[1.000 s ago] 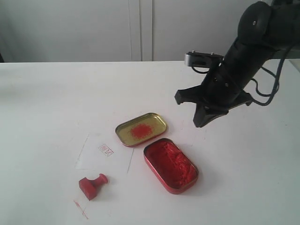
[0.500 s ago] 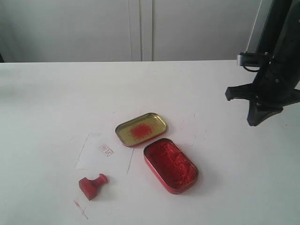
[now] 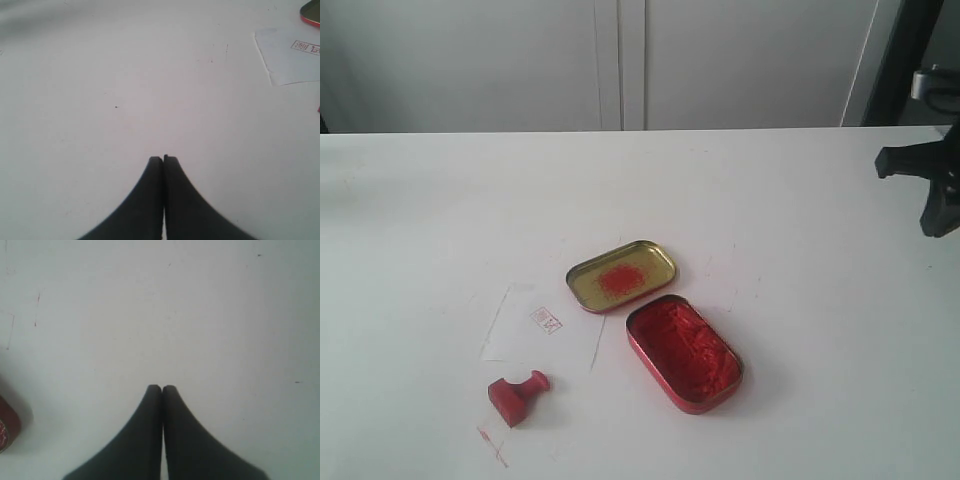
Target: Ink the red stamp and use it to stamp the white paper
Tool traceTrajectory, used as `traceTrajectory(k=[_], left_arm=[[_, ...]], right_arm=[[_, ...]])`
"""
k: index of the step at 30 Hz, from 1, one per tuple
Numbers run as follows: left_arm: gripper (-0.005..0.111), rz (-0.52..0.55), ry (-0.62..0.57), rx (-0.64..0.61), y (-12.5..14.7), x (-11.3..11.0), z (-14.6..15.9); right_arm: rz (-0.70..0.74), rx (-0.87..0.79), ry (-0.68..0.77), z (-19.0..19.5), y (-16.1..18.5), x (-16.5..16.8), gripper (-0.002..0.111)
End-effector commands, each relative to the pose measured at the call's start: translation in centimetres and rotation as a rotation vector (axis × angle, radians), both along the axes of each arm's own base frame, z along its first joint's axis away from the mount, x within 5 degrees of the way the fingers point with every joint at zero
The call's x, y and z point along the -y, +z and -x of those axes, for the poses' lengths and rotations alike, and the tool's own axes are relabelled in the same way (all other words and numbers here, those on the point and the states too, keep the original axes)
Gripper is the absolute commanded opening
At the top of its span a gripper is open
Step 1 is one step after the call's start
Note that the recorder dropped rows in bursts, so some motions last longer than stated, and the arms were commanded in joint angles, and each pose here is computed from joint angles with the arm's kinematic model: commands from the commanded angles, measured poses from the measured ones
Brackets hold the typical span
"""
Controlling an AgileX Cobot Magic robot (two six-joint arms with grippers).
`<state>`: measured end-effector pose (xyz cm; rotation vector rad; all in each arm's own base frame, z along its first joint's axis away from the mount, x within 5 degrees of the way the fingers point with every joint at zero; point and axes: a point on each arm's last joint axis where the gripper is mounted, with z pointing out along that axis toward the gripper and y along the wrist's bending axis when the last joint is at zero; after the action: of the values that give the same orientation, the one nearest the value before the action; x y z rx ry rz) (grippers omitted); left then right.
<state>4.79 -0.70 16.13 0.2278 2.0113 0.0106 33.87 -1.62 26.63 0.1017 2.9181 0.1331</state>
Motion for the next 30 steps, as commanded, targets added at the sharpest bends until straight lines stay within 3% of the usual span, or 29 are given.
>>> traceTrajectory(k=[1,15,25,30], left_arm=[[0.000,0.003,-0.005,-0.007,-0.3,0.0,0.0],[0.000,0.003,-0.005,-0.007,-0.3,0.0,0.0],[0.000,0.003,-0.005,-0.007,-0.3,0.0,0.0],[0.000,0.003,-0.005,-0.007,-0.3,0.0,0.0]], right_arm=[[0.017,0.037,0.001,1.0,1.7,0.2,0.000],[0.038,0.174,0.024,5.5,3.9,-0.2,0.000],[0.062,0.281,0.133,8.7,5.2,-2.0,0.000],[0.078,0.406,0.124,11.5,5.2,-2.0,0.000]])
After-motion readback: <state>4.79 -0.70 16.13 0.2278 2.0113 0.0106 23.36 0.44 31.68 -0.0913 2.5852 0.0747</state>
